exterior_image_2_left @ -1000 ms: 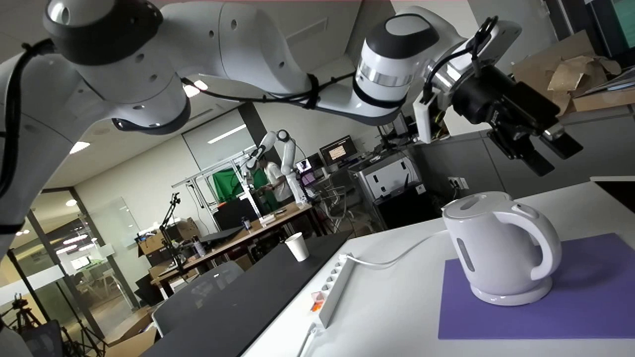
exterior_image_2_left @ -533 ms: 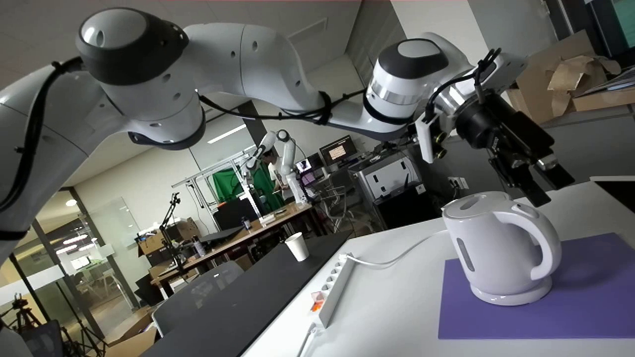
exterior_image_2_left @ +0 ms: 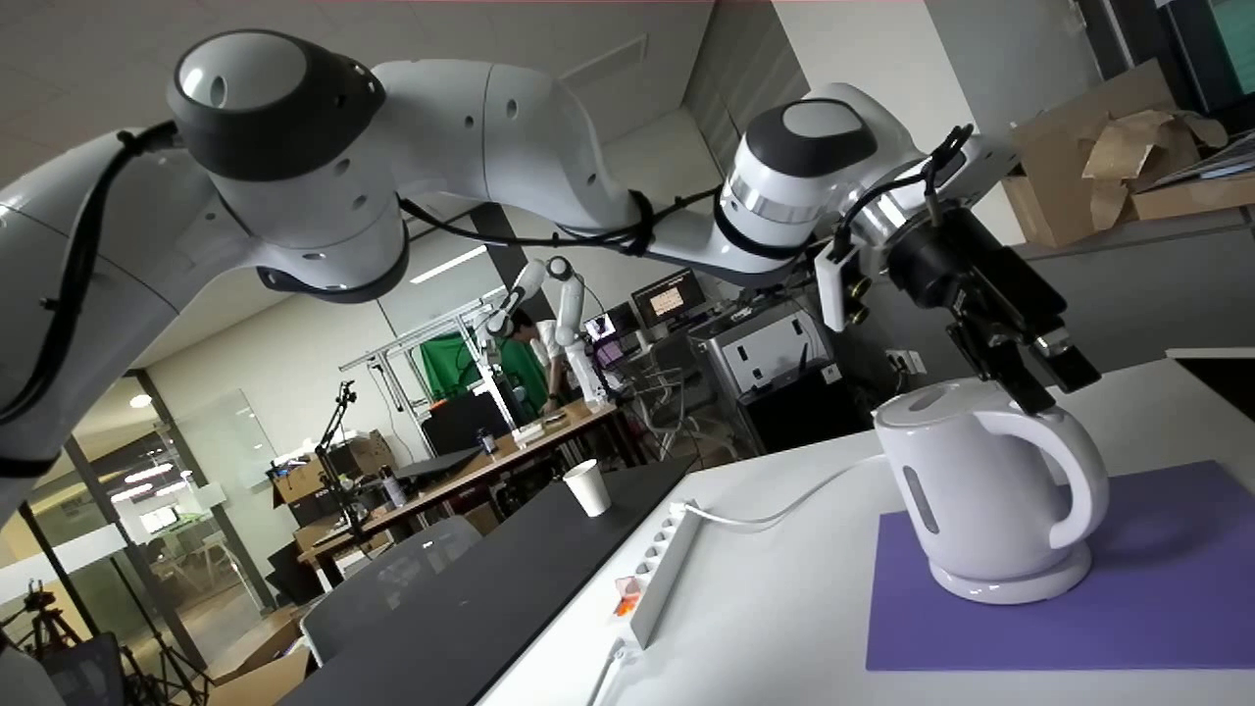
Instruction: Turn on the white kettle
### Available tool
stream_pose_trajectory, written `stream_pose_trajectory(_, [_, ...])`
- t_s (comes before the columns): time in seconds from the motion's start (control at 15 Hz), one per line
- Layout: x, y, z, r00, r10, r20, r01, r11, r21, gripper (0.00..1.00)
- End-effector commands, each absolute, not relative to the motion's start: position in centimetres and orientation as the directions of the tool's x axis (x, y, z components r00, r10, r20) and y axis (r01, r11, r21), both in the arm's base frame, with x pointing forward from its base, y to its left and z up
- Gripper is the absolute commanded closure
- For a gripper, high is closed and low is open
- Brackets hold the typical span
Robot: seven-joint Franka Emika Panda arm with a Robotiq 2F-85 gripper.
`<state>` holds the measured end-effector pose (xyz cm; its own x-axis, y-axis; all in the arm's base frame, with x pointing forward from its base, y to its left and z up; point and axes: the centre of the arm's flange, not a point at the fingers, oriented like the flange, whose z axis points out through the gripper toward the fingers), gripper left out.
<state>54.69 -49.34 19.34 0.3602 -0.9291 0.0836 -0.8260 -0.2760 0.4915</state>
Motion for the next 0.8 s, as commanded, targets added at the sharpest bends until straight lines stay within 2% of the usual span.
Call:
stream_pose_trajectory(0.0, [55.1, -49.4, 20.3, 0.361, -0.927, 0.098, -0.872, -0.298, 0.389, 0.0])
stream_pose_trajectory(0.27, [55.4, -49.8, 20.7, 0.364, -0.925, 0.103, -0.89, -0.314, 0.33, 0.0])
stream_pose_trajectory(0.73, [55.6, -49.8, 21.6, 0.358, -0.928, 0.102, -0.889, -0.305, 0.341, 0.0])
